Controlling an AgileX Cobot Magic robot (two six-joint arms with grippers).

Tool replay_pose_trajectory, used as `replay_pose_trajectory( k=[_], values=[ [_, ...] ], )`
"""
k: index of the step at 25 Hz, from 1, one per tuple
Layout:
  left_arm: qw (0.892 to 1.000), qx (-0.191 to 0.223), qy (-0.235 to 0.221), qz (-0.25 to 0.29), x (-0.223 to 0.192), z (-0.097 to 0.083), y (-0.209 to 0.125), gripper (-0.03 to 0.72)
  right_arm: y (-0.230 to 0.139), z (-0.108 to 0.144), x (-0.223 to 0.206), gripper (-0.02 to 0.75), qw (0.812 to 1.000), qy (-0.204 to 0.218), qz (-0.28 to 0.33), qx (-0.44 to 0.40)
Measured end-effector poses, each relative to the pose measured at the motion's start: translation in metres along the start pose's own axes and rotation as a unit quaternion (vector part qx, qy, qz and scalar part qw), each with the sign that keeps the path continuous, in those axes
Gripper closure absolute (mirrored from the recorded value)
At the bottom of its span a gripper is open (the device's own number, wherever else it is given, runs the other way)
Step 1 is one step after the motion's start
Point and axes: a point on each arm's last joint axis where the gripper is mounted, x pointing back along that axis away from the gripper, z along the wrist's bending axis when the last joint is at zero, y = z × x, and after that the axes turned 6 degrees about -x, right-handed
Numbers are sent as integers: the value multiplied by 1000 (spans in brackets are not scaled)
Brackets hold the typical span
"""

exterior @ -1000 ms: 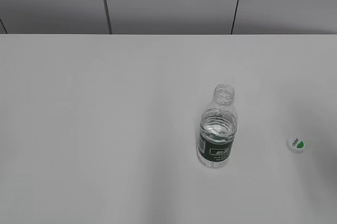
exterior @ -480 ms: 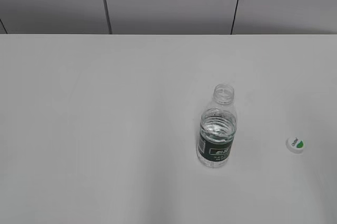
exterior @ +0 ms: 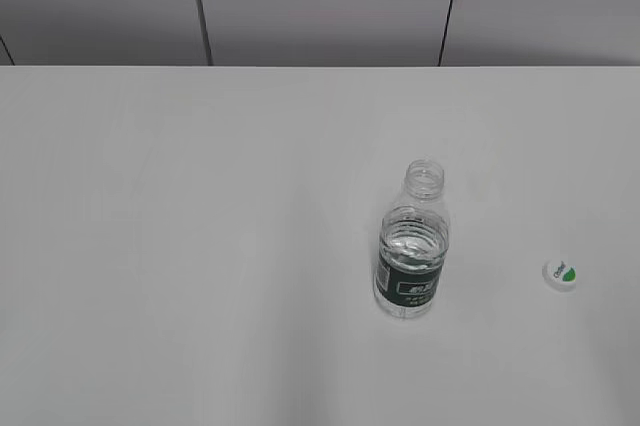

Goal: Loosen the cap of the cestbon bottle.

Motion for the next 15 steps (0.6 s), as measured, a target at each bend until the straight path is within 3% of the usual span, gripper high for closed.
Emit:
replay_pose_trajectory(
  k=[4, 15],
  values=[
    [1000, -1, 1, 0, 0, 0, 0, 264, -7, 2, 10, 217, 999, -5, -38, -20],
    [1000, -2, 2, 0, 0, 1, 0, 271, -9, -1, 9, 217, 998, -22, -34, -46]
  ],
)
